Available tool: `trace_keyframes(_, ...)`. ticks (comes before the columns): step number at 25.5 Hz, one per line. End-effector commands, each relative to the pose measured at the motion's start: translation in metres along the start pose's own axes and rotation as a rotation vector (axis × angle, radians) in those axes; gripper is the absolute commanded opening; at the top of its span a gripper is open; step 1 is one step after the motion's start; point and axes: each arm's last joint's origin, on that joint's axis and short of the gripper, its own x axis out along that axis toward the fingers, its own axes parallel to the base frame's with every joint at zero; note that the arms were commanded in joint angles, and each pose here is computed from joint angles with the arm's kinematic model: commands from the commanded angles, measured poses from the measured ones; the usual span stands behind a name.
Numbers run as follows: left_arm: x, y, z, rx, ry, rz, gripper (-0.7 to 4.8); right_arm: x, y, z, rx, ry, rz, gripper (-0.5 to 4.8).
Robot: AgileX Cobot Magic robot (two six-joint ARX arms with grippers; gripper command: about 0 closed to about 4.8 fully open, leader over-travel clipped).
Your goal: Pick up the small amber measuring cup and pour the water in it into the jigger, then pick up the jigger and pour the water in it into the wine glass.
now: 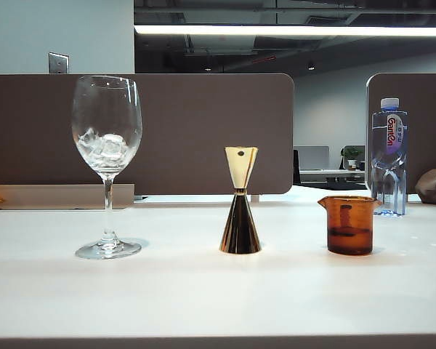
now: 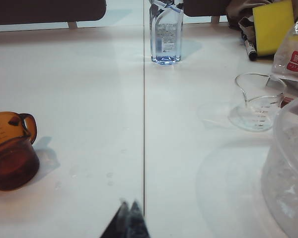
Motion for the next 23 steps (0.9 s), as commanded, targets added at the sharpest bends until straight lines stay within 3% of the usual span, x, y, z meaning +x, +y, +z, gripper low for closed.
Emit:
trace_keyframes(1, -0.014, -0.003, -0.011, -0.031, 0.112, 0.061, -0.02, 0.001, 0.0, -0.002, 0.003, 0.001, -0.001, -0.05)
trace_keyframes(14, -0.034, 0.005, -0.02, 0.075, 0.094, -0.097, -0.02, 0.001, 0.0, -0.002, 0.003, 0.001, -0.001, -0.05)
trace_keyframes(23, -0.034, 0.007, -0.02, 0.099, 0.096, -0.102, -0.02, 0.001, 0.0, -0.002, 0.003, 0.002, 0.0, -0.04)
